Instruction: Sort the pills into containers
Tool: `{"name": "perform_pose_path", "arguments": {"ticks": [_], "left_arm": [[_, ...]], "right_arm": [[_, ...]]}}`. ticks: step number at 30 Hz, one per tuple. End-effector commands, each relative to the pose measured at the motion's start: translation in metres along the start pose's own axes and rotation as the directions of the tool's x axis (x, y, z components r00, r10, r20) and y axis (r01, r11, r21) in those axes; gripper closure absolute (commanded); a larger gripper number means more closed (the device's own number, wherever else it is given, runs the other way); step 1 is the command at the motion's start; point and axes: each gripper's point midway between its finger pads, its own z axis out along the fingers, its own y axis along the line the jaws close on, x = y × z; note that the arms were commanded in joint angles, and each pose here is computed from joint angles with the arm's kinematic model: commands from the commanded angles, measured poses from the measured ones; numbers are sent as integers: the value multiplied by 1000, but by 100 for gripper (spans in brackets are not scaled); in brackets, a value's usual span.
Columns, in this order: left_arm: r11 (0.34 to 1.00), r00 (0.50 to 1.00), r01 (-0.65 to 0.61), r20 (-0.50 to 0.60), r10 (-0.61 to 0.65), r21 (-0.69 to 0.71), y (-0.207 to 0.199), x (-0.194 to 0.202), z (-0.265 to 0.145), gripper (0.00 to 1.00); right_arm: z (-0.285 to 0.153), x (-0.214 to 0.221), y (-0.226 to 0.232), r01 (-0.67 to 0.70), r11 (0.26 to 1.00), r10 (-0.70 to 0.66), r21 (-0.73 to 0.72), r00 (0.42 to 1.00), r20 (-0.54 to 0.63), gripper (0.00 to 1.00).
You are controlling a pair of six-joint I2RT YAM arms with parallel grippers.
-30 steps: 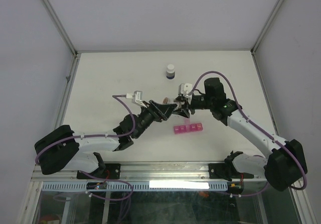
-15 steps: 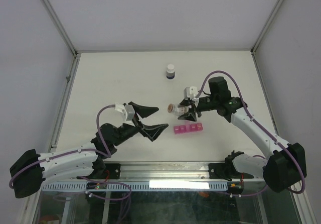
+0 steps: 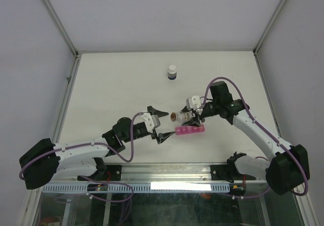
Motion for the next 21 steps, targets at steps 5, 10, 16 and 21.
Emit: {"name": "perform_pose_path", "arguments": {"ticks": [5, 10, 16, 21], "left_arm": [[1000, 994, -12, 113, 9, 24, 12, -33, 17, 25], [999, 992, 19, 127, -24, 47, 11, -35, 19, 32], [996, 989, 54, 132, -64, 72, 8, -36, 20, 32], [995, 988, 74, 134, -82, 68, 9, -36, 23, 36]], "right_arm": [[4, -4, 4, 92, 995, -92, -26, 996, 2, 100], [7, 1, 4, 102, 994, -102, -35, 995, -22, 100], [8, 4, 4, 106, 994, -107, -34, 994, -38, 100], [9, 6, 4, 105, 994, -107, -36, 993, -47, 100]]}}
